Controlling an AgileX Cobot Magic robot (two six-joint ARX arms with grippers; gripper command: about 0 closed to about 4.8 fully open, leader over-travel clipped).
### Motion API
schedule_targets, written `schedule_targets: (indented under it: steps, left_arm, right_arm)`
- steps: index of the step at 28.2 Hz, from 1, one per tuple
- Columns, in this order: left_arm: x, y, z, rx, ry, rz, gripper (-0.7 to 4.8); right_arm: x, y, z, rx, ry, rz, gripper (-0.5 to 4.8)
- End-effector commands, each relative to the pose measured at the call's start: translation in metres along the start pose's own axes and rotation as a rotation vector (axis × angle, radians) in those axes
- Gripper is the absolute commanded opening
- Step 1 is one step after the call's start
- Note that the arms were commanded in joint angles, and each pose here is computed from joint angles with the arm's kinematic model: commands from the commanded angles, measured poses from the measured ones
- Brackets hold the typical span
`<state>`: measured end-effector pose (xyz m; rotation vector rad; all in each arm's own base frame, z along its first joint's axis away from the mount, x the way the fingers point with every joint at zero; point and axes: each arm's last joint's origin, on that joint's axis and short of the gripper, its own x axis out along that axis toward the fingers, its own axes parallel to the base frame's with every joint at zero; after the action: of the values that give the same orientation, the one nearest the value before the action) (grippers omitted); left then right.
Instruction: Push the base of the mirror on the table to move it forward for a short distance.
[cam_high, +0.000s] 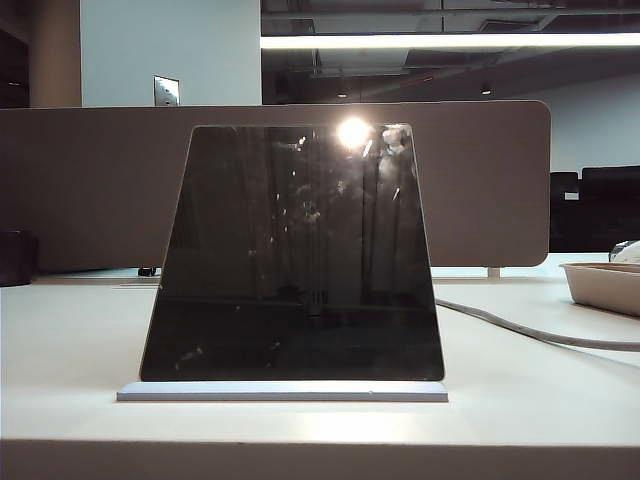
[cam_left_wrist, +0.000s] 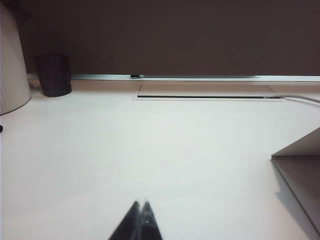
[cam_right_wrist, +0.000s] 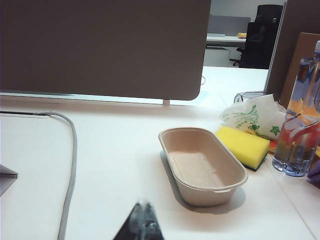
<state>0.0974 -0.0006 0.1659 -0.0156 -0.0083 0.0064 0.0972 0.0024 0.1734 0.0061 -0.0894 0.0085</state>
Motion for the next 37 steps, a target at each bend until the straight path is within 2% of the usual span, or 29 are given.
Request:
schedule_targets:
  steps: [1,11,19,20,21,24,26,30,32,33,34,35,36,37]
  left_arm:
    - [0.000,0.000,0.001,0.004,-0.012,-0.004,-0.01]
    - [0.000,-0.004,0.001,0.003,-0.011,-0.029,-0.01]
    - [-0.006,-0.032,0.001,-0.001,-0.007,-0.329,-0.01]
    - [-0.007,-0.036,0.001,-0.001,-0.006,-0.366,-0.01]
    - [-0.010,-0.043,0.001,-0.003,-0.005,-0.445,-0.01]
    - [-0.015,-0.051,0.001,-0.004,-0.004,-0.548,-0.01]
    - [-0.018,-0.055,0.001,-0.005,-0.003,-0.594,-0.01]
    - [-0.024,-0.063,0.001,-0.006,-0.001,-0.693,-0.01]
    - [-0.025,-0.064,0.001,-0.006,-0.002,-0.724,-0.01]
    - [-0.025,-0.064,0.001,-0.006,-0.001,-0.724,-0.01]
    - [-0.025,-0.064,0.001,-0.006,-0.002,-0.723,-0.01]
    - [-0.025,-0.064,0.001,-0.006,-0.001,-0.724,-0.01]
    - [-0.025,-0.064,0.001,-0.006,-0.001,-0.724,-0.01]
    - [-0.025,-0.064,0.001,-0.006,-0.001,-0.723,-0.01]
  right_arm:
    - [0.000,0.000,0.001,0.004,-0.014,0.000,-0.01]
    - [0.000,0.000,0.001,0.004,-0.014,0.001,-0.01]
    - [0.000,0.000,0.001,0.031,-0.014,0.006,-0.01]
    - [0.000,0.000,0.001,0.056,-0.014,0.006,-0.01]
    - [0.000,0.000,0.001,0.150,-0.012,0.007,-0.01]
    - [0.000,0.001,0.002,0.367,-0.006,0.043,-0.01]
    - [0.000,0.002,0.002,0.446,0.005,0.085,-0.01]
    - [-0.001,0.008,0.005,0.549,0.028,0.266,-0.01]
    - [-0.004,0.010,0.019,0.649,-0.067,0.404,-0.02]
    - [-0.008,0.011,0.033,0.827,-0.116,0.516,-0.02]
    - [-0.009,0.012,0.038,0.916,-0.111,0.547,-0.02]
    - [-0.011,0.016,0.046,0.978,-0.045,0.682,-0.02]
    - [-0.013,0.019,0.051,0.976,-0.011,0.754,-0.03]
    - [-0.019,0.025,0.068,0.982,0.027,0.887,-0.03]
